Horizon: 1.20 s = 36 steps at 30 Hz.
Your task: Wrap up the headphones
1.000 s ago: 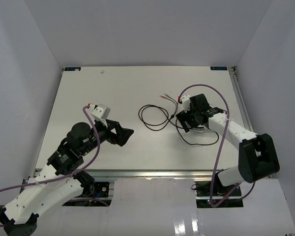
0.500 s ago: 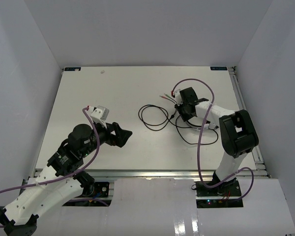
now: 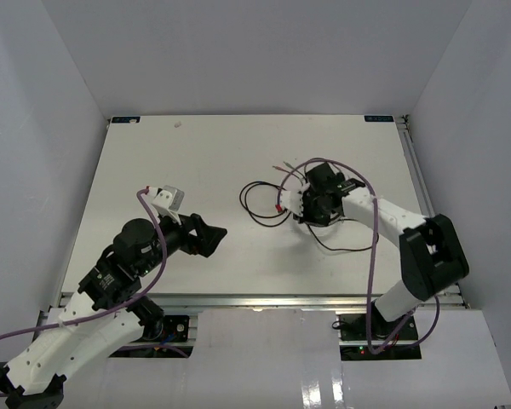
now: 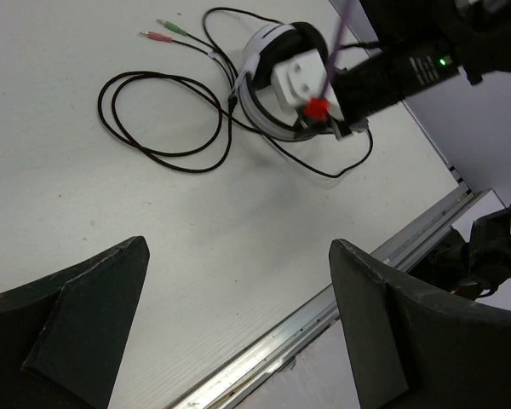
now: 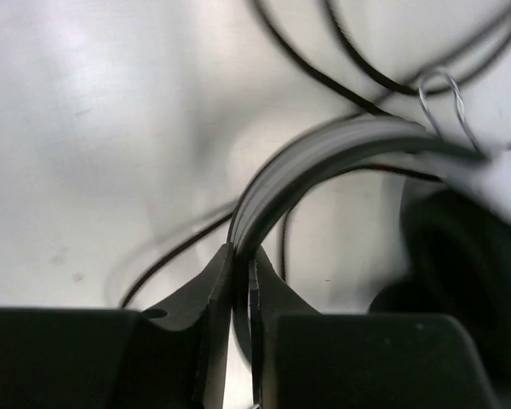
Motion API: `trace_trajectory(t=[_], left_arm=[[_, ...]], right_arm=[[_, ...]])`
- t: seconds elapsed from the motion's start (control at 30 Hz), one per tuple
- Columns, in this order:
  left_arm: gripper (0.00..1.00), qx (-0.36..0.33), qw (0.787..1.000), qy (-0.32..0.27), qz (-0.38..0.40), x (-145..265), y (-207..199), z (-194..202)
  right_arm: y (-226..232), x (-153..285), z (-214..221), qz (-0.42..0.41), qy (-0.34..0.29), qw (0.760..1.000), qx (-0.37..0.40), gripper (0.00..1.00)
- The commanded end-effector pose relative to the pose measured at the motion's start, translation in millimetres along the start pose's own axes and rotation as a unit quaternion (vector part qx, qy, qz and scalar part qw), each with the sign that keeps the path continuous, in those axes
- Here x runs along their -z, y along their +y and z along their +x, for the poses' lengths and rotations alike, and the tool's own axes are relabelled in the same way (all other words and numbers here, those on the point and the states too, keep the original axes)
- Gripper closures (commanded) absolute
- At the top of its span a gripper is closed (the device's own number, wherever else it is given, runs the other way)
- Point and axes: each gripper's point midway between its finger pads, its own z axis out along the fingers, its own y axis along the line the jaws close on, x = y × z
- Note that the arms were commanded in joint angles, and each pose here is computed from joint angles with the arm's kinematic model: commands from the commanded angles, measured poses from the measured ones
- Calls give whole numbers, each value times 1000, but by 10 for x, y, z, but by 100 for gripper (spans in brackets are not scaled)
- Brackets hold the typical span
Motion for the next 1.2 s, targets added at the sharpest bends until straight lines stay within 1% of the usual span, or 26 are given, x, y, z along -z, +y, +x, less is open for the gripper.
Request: trace_trajectory(t=[0.0,0.03,0.17,0.2,0.27,0.3,0.33,0.4,0.47,0.5,0.53,0.57,0.63,0.67,0.7,0.73,0.77,0.8,0.83,0.87,0.93,0.97,1.0,1.03,1.1,1.17], left_arm=[[2,7,1000,0,-5,11,24,22],[2,8,1000,1,-4,8,18,18],[2,10,1000,4,0,4,-4,12],[2,10,1000,4,0,5,-8,12],[2,12,1000,2,2,9,-19,-10],[2,12,1000,2,2,11,-24,-12],[2,13,1000,1,3,13,-28,-19],[2,15,1000,1,2,10,-29,-25],[2,15,1000,2,3,6,-33,-25],[2,15,1000,3,4,7,-37,-24],[2,15,1000,3,5,8,-44,-22],[2,15,1000,3,6,7,-46,-23],[2,16,1000,4,4,2,-38,-19],[2,16,1000,3,3,-1,-37,-21],[2,18,1000,3,3,-9,-34,-18],[2,19,1000,4,4,-16,-39,-10],[2,21,1000,5,4,-25,-40,-4],[2,25,1000,6,4,-43,-40,9],[2,29,1000,7,4,-59,-40,20],[2,32,999,6,5,-74,-39,26],[2,36,999,5,4,-91,-35,36],[2,38,999,4,5,-101,-39,38],[2,40,999,6,10,-102,-58,47],[2,42,999,10,17,-99,-81,58],[2,43,999,9,18,-89,-85,64],[2,45,999,7,17,-80,-76,66]], right_arm=[[444,149,14,-48,-16,949,310,90],[488,185,3,-50,-24,939,340,92],[753,240,66,-99,-44,916,386,91],[786,242,76,-104,-47,909,401,89],[785,179,195,-90,-26,899,427,74],[710,166,262,-76,-3,900,430,71],[633,148,284,-58,5,906,418,68],[521,145,317,-34,4,921,387,61],[424,238,228,-15,-26,941,336,47],[378,333,148,-1,-56,953,297,34],[345,426,72,9,-90,961,263,21],[305,521,-5,18,-120,964,235,10],[276,715,-115,37,-154,974,164,3],[254,792,-165,43,-170,975,136,5],[249,851,-197,48,-181,976,113,10],[271,882,-208,46,-187,978,77,10],[249,904,-213,52,-193,979,28,10],[197,919,-191,63,-209,974,-64,10],[132,916,-150,77,-220,959,-161,10],[32,876,-62,104,-223,933,-264,10],[-34,835,36,124,-208,912,-330,9],[-63,821,76,128,-204,897,-371,6],[-68,811,68,119,-202,884,-403,8],[-66,803,46,107,-200,872,-433,11],[-15,770,-23,71,-195,855,-475,31],[95,671,-45,25,-172,835,-522,41]])
